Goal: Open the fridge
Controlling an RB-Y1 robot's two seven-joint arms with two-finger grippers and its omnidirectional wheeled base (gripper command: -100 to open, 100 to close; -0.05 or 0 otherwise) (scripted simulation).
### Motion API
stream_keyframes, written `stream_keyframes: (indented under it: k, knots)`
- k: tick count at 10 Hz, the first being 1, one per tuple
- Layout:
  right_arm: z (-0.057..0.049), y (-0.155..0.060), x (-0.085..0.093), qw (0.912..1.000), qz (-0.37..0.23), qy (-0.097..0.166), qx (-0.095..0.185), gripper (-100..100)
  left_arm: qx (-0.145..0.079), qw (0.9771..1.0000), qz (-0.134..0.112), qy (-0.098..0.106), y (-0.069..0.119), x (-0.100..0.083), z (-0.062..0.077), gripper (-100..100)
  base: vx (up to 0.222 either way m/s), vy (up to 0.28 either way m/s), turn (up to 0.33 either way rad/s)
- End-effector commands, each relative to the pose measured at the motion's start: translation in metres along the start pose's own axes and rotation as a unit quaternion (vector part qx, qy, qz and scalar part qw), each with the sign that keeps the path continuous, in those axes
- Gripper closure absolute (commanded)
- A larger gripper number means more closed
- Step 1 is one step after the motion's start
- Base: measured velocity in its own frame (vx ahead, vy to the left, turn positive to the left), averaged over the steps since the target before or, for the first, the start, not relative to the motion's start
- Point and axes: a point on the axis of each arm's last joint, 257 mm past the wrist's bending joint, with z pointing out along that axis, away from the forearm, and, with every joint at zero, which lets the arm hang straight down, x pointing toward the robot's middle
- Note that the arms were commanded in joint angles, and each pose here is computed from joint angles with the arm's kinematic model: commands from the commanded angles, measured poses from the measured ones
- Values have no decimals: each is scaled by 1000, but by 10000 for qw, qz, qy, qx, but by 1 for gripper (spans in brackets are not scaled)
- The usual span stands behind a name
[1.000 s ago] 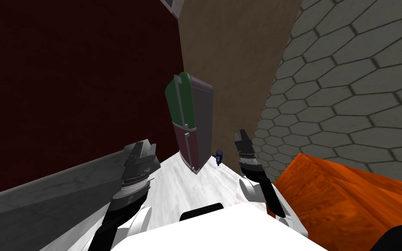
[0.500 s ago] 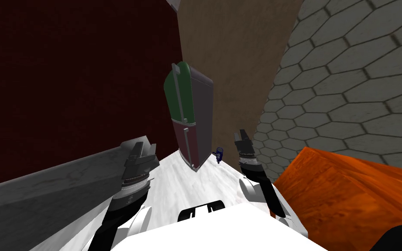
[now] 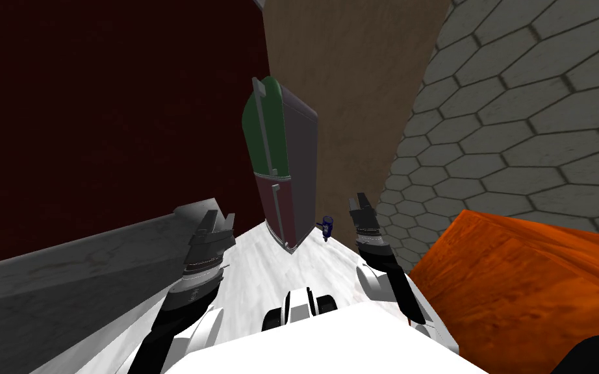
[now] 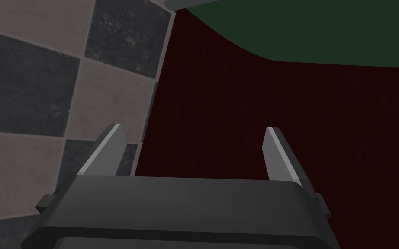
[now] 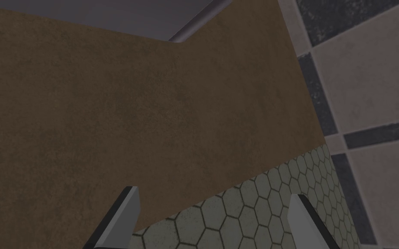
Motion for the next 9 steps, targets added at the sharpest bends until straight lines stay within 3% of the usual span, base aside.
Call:
stream_keyframes:
  k: [1,5,9]
  knots:
    - [0,0,0,10000,0,0,0,0,-133,9997,54,190,7,3,7,-100,49,-14,-8]
    - [0,0,0,10000,0,0,0,0,-350,9987,121,355,16,4,23,-100,64,-26,-9]
    - [0,0,0,10000,0,0,0,0,-549,9976,150,386,24,3,32,-100,53,-27,-6]
